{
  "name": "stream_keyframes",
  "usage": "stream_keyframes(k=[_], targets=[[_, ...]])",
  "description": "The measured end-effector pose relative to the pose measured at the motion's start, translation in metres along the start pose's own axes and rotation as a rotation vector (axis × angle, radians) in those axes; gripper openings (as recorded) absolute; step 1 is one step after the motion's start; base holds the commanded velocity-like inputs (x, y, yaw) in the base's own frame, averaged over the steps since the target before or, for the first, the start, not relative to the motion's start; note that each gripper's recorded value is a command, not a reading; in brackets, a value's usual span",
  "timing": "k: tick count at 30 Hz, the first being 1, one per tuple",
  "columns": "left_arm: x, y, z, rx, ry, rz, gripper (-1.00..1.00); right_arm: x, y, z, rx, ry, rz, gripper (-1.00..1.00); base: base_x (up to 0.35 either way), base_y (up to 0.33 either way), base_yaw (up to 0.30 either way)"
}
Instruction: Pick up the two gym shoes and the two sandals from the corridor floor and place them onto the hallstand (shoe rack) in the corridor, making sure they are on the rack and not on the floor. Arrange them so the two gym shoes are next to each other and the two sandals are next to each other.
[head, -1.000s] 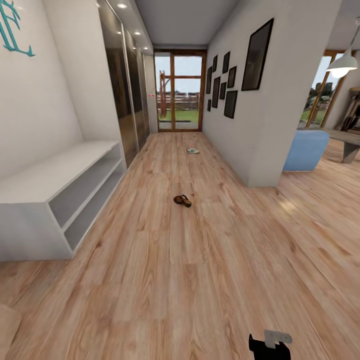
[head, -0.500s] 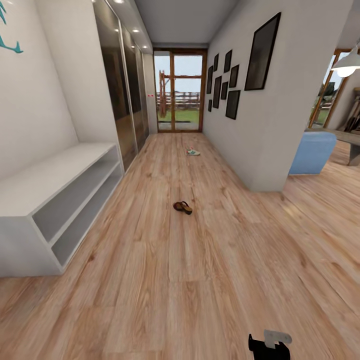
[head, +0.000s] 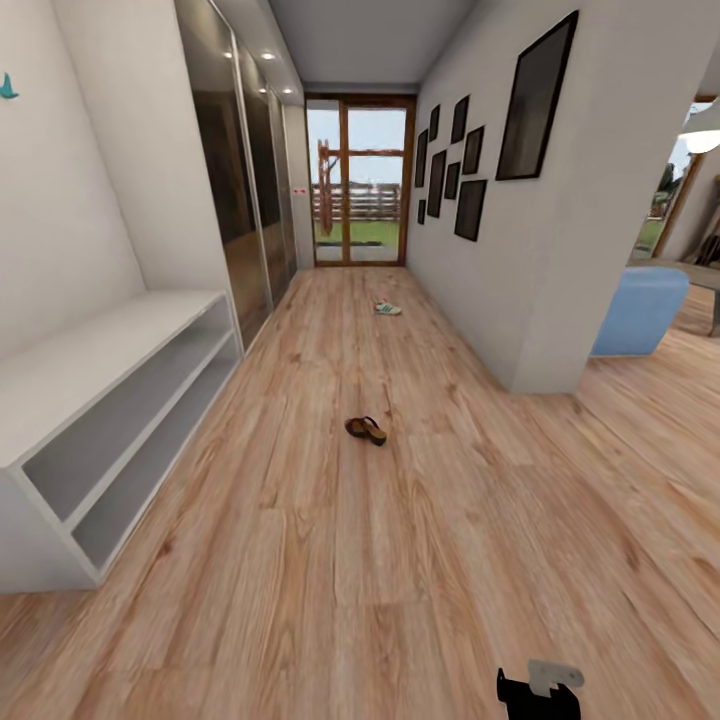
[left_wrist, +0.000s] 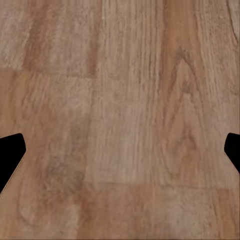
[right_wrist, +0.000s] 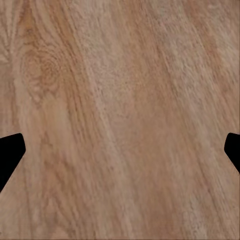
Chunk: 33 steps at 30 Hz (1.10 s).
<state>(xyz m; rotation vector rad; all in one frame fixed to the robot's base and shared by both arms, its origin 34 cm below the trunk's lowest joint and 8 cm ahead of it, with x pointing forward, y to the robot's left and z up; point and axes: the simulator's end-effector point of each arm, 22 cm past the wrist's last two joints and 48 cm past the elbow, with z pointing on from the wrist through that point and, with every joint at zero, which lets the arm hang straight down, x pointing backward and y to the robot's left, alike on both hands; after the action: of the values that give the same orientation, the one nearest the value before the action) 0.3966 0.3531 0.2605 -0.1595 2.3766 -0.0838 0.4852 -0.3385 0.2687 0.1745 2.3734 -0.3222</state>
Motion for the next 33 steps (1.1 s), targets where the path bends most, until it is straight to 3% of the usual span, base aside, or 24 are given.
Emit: stream_keyframes(k=[15,33], targets=[[-0.0001,-0.0002,0.0000,0.001,0.000,0.000,1.00,0.0003,-0.0001,-0.0001,0.000,0.001,0.000,1.00,0.338,-0.025,0.000],[-0.0001,-0.0006,0.0002,0.002,0.000,0.001,1.00,0.0003,-0.0001,0.0000,0.000,0.001,0.000,1.00,0.318,-0.113,0.000]])
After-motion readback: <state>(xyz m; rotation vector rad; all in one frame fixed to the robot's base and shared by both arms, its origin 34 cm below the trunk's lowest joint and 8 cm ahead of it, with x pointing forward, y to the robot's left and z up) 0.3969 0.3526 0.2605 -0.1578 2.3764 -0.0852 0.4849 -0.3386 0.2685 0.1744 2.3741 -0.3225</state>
